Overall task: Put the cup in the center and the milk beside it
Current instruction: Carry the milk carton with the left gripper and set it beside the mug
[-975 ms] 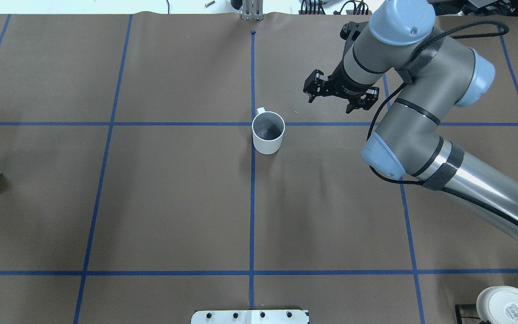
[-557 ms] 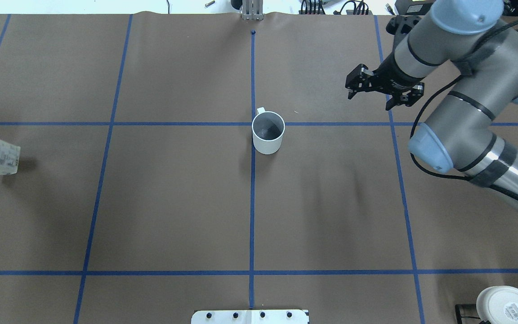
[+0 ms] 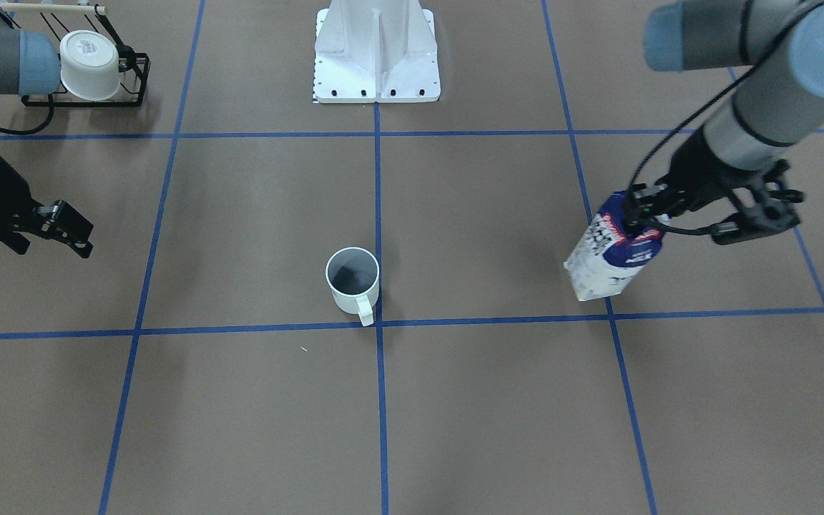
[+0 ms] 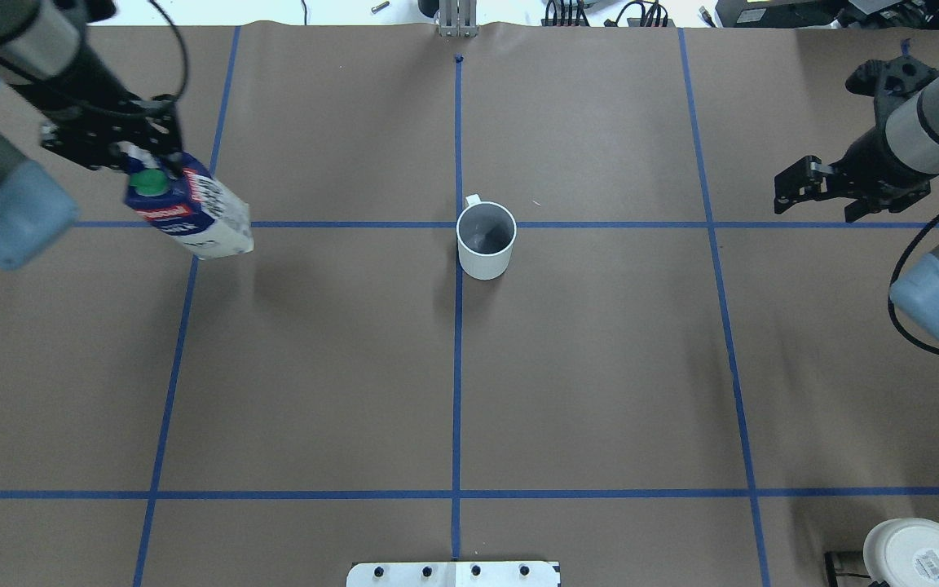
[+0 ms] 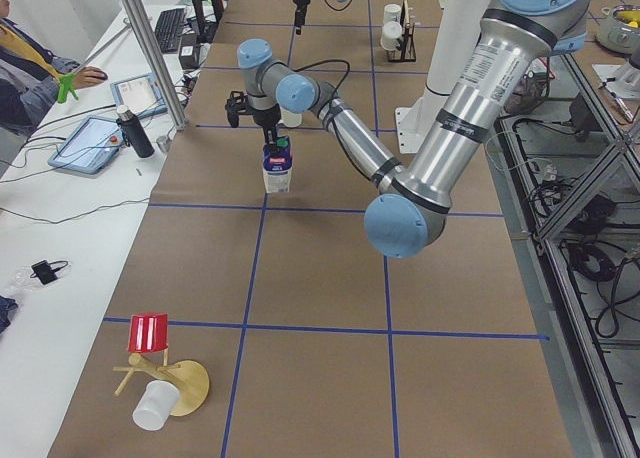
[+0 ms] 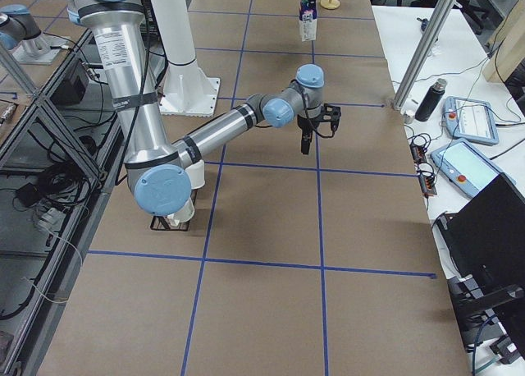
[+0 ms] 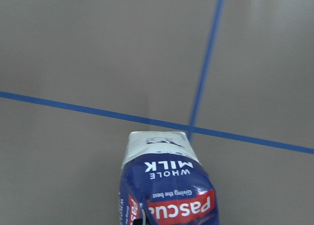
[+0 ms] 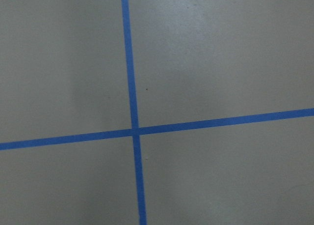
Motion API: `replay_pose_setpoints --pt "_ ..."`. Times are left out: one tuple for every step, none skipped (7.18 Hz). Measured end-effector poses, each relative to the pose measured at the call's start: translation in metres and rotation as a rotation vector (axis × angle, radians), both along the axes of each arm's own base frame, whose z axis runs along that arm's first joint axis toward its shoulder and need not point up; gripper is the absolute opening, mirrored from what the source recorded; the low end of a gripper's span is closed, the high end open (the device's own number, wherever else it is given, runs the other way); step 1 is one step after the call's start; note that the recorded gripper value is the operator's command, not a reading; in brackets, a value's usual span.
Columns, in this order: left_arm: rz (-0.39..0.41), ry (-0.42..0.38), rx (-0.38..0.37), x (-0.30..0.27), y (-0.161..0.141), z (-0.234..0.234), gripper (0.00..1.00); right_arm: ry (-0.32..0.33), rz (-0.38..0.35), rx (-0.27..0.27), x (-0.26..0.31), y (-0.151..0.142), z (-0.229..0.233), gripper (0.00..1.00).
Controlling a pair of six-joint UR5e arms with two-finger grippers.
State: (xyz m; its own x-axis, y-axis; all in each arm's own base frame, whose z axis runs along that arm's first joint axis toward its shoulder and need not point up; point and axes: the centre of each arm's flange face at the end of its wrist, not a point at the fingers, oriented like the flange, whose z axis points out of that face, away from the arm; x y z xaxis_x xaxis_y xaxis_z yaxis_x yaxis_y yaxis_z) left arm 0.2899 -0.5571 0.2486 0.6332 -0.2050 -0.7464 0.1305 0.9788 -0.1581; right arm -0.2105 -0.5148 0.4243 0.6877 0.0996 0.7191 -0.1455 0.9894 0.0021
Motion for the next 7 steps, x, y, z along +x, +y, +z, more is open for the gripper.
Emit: replay_pose_setpoints --pt "-0.003 -0.005 -0.001 0.059 -0.001 -0.047 0.0 0.019 -0.021 0.014 0.014 0.004 0.017 1.0" --pt "0.002 -0.008 0.008 0.103 -0.007 -0.089 0.0 0.033 -0.044 0.026 0.027 0.008 0.033 1.0" --pt "0.004 -0.01 0.016 0.134 -0.011 -0.123 0.0 0.036 -0.066 0.034 0.038 0.012 0.044 1.0" --pt "0.005 -0.012 0.021 0.16 -0.006 -0.149 0.0 0.033 -0.077 0.037 0.045 0.013 0.049 1.0" --pt "0.01 -0.015 0.03 0.179 0.004 -0.162 0.66 0.032 -0.081 0.039 0.048 0.013 0.052 1.0" --pt "0.015 -0.02 0.039 0.192 0.013 -0.166 0.98 0.032 -0.083 0.039 0.049 0.013 0.053 1.0" --pt "0.014 -0.03 0.052 0.204 0.021 -0.165 0.98 0.033 -0.083 0.037 0.049 0.013 0.054 1.0"
